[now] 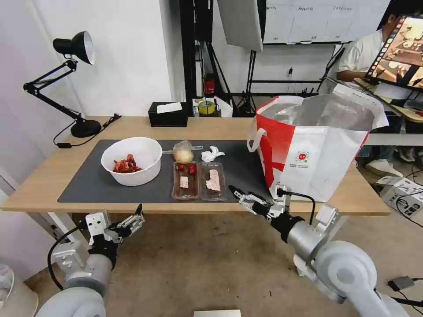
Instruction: Pick up the trash from the table and place it into the takeout bag.
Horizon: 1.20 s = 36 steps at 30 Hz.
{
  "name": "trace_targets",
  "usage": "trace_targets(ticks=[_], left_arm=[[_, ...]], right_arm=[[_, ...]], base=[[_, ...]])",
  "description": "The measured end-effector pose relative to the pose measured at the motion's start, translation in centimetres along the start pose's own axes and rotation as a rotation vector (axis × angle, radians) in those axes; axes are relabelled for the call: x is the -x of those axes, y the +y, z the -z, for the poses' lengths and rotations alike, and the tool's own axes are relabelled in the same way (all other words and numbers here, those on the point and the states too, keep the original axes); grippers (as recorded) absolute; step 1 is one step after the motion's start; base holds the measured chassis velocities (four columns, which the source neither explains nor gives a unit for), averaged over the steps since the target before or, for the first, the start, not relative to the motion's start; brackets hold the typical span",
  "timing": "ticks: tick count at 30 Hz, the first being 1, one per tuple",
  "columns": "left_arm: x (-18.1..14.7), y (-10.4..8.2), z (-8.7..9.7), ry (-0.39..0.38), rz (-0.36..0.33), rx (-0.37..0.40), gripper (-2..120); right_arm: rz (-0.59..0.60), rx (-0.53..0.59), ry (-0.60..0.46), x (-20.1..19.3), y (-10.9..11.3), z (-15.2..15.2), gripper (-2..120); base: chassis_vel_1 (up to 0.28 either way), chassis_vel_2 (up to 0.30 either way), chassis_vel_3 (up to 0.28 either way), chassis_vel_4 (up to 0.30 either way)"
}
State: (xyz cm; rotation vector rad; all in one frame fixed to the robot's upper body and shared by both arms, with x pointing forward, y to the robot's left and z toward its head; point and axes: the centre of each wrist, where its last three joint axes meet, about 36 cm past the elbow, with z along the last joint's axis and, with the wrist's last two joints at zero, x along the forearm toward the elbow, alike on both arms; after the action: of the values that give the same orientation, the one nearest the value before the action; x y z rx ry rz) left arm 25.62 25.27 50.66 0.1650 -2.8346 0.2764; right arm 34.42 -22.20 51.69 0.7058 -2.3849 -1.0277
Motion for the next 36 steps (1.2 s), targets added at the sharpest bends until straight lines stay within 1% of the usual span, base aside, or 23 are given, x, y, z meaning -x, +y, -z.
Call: trace_targets(ticks=[5, 6, 9, 14, 18, 20, 25, 29, 36], left_arm=[[-0.1, 0.4, 0.0, 0.002, 0.016, 0.005, 100], [-0.1, 0.4, 0.0, 0.002, 0.016, 0.005, 100], [-0.2, 0.6, 0.0, 0.0, 0.025, 0.006, 100], [-0.1, 0.7, 0.0, 0.002, 0.029, 0.004, 100], [0.0, 0.8, -0.3, -0.003, 0.034, -0.004, 100], [0.0, 0.8, -0.3, -0.006, 0.035, -0.006, 100], [0.0, 0.9, -0.6, -0.001, 0.041, -0.012, 100], [-0.2, 1.0, -0.7, 0.004, 0.047, -0.013, 100], [-0.4, 1.3, -0.9, 0.012, 0.063, -0.012, 100]], right_arm=[[-0.016, 0.108, 0.035, 1.8, 0.7, 0.8, 100], [-0.016, 0.108, 0.035, 1.8, 0.7, 0.8, 100], [-0.026, 0.157, 0.061, 3.5, 1.5, 1.3, 100], [-0.05, 0.18, 0.083, 4.9, 2.1, 1.5, 100], [-0.114, 0.196, 0.12, 6.9, 2.7, 1.4, 100], [-0.123, 0.199, 0.127, 7.2, 2.9, 1.3, 100], [-0.171, 0.248, 0.16, 8.7, 3.5, 1.1, 100], [-0.188, 0.281, 0.172, 9.7, 3.7, 0.7, 100], [-0.205, 0.306, 0.211, 11.4, 4.2, -0.4, 100]], base=[[0.0, 0.0, 0.0, 0.0], [0.0, 0.0, 0.0, 0.0], [0.0, 0.0, 0.0, 0.0], [0.0, 0.0, 0.0, 0.0], [0.0, 0.0, 0.0, 0.0], [0.0, 0.0, 0.0, 0.0], [0.0, 0.0, 0.0, 0.0], [0.0, 0.0, 0.0, 0.0], [0.0, 0.0, 0.0, 0.0]])
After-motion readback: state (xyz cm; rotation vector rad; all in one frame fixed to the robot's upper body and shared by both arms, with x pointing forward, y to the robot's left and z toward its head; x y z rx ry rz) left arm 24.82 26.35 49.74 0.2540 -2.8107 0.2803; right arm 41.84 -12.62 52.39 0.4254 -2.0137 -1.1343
